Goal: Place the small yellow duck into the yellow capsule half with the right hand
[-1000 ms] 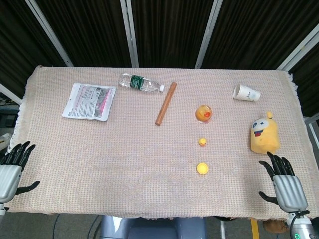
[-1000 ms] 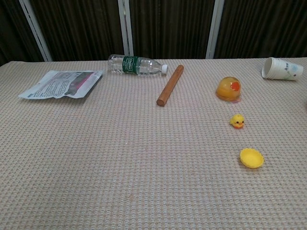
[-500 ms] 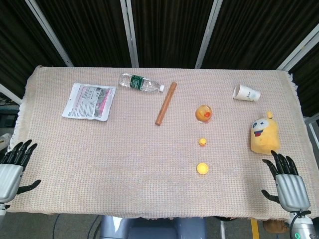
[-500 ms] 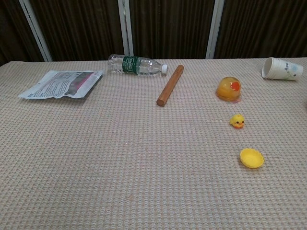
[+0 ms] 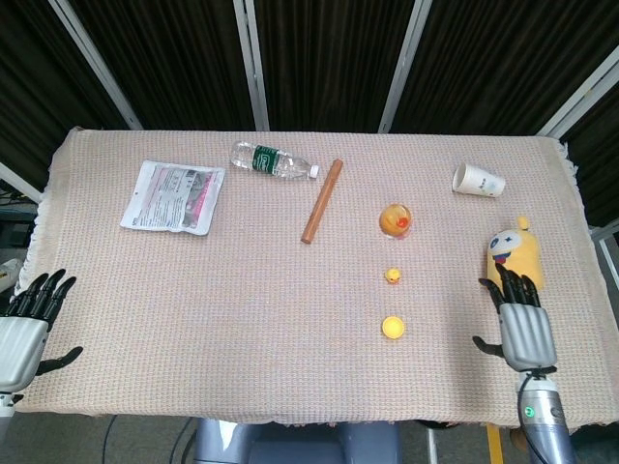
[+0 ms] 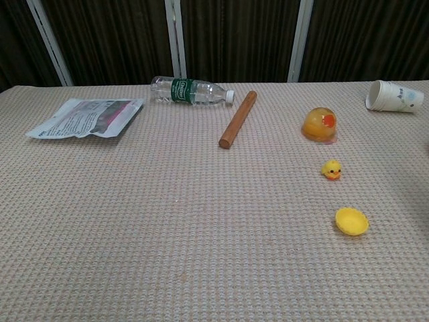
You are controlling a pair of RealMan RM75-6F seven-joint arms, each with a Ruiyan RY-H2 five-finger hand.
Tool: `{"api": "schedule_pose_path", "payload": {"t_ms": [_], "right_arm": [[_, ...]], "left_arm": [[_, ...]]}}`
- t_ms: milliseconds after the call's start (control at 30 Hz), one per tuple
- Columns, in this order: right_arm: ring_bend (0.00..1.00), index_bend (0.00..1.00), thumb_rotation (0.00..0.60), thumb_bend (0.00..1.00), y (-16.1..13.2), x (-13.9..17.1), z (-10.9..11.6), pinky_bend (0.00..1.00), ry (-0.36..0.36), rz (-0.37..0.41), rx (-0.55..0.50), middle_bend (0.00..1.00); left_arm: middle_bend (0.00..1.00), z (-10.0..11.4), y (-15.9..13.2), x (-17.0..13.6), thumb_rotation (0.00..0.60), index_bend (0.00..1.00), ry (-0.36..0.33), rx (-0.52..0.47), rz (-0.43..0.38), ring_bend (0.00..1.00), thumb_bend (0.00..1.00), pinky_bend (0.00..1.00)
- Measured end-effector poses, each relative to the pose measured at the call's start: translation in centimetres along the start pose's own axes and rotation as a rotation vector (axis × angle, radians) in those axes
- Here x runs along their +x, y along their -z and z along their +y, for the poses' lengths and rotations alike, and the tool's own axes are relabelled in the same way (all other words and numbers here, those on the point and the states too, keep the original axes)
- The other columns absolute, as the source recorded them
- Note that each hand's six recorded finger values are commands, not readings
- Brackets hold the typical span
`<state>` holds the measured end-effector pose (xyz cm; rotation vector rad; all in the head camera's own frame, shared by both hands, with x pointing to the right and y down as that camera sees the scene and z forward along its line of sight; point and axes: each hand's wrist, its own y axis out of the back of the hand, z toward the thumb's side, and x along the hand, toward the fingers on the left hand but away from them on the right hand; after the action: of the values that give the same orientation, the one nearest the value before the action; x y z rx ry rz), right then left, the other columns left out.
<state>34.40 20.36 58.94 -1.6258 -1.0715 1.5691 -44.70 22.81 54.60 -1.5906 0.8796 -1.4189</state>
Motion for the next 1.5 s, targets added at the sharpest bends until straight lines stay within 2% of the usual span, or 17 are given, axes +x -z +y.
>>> {"api": "schedule_pose_path", "payload": {"t_ms": [300, 600, 1000, 1500], "right_arm": [[0.0, 0.21, 0.6, 0.07, -6.7, -4.1, -4.0, 0.0, -0.039, 0.063, -0.002, 0.0], [0.0, 0.25, 0.6, 0.09, -9.8, -8.2, -7.2, 0.0, -0.084, 0.073, 0.063, 0.0], [0.0, 0.3, 0.6, 0.12, -9.9, -11.6, -9.8, 0.0, -0.141, 0.071, 0.097, 0.0], [0.0, 0.39, 0.6, 0.14, -8.8, -14.7, -11.0, 0.0, -0.175, 0.067, 0.124, 0.0]], "left_arm": [[0.0, 0.2, -0.2, 0.1, 0.6, 0.0, -0.017, -0.018, -0.011, 0.0, 0.0, 0.19], [0.0, 0.3, -0.7, 0.1, 0.6, 0.0, -0.027, -0.015, -0.039, 0.0, 0.0, 0.19], [0.0, 0.6, -1.3, -0.4, 0.6, 0.0, -0.047, -0.011, -0.063, 0.0, 0.0, 0.2], [0.0, 0.6, -1.7, -0.5, 0.6, 0.0, -0.028, -0.031, -0.085, 0.0, 0.0, 0.2]]}}
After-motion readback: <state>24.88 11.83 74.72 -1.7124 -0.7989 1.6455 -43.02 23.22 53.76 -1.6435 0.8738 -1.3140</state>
